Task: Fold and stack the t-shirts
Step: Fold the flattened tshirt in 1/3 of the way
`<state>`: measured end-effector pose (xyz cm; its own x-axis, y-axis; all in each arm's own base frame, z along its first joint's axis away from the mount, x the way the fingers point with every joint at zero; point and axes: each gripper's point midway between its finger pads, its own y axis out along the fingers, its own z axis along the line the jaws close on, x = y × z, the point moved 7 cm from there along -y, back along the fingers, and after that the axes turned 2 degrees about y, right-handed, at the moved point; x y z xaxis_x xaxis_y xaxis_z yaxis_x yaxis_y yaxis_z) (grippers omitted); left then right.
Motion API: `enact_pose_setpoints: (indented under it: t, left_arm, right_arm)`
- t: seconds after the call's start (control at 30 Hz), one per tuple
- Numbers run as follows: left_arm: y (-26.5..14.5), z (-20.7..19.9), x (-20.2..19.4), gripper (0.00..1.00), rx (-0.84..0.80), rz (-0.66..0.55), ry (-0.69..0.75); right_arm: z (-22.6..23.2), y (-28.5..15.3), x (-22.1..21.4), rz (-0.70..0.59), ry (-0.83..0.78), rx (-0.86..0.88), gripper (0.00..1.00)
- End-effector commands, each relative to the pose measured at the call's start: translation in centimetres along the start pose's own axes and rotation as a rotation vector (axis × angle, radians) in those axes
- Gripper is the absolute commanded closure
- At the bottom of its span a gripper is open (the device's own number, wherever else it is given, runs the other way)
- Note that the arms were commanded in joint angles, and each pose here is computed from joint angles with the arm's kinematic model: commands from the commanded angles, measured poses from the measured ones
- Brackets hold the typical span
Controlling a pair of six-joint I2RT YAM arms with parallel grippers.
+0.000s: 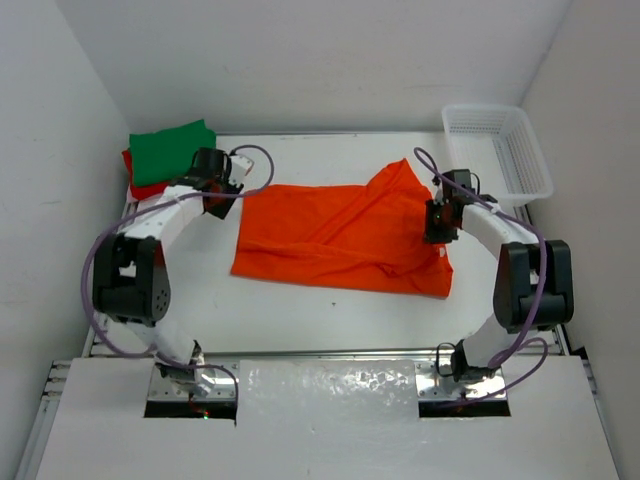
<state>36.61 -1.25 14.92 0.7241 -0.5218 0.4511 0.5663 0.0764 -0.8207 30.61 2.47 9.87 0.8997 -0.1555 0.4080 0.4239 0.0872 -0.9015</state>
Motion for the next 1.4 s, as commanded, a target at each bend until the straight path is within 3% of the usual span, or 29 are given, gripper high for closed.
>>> enact_pose_setpoints:
  t: [0.0,0.07,0.13,0.23,0.37,0.63,1.0,1.1,1.23,1.33,1.37]
  left_arm:
    - [-5.6,-1.6,2.8,0.66,-0.151,-0.237,0.155]
    - [-6.1,-6.0,0.8,0.69,-0.244,-0.215,0.402]
    - [-5.8,-8.9,-1.1,0.74,-0.32,-0.148,0.551]
    - [-3.9,-10.7,-3.3,0.82,-0.422,-0.038,0.58]
    - [-2.4,-10.9,-2.2,0.86,-0.418,-0.006,0.521]
    - [0.3,-10.8,0.0,0.86,-0.335,0.009,0.421]
    - [3.0,-7.5,2.1,0.85,0.006,-0.008,0.229]
    - [3.5,-5.8,2.9,0.83,0.048,-0.016,0.121]
    - [1.8,-2.6,3.6,0.71,0.041,-0.07,-0.002]
    - [-0.9,-1.4,2.9,0.65,0.004,-0.117,-0.028]
    - [-1.6,-1.4,2.5,0.65,-0.013,-0.127,-0.023]
  right_arm:
    - [0.1,-1.7,2.2,-0.073,-0.018,-0.006,0.76]
    - [0.2,-2.2,2.2,-0.085,-0.023,-0.008,0.7]
    - [0.1,-2.8,2.0,-0.087,-0.015,-0.017,0.66]
    - [-0.2,-3.4,1.3,-0.074,0.023,-0.051,0.63]
    - [-0.2,-4.8,-0.3,-0.114,0.091,-0.043,0.65]
    - [0.1,-1.5,-7.6,-0.032,0.205,0.073,0.77]
    - [-1.3,0.1,-7.5,0.016,0.135,-0.035,0.79]
    - [-1.5,-0.8,-6.1,-0.025,0.11,-0.063,0.79]
    - [-2.0,-1.9,-5.1,-0.041,0.08,-0.103,0.76]
    - [-2.1,-2.9,-5.3,-0.052,0.1,-0.113,0.68]
    - [-2.2,-3.6,-5.6,-0.069,0.112,-0.118,0.59]
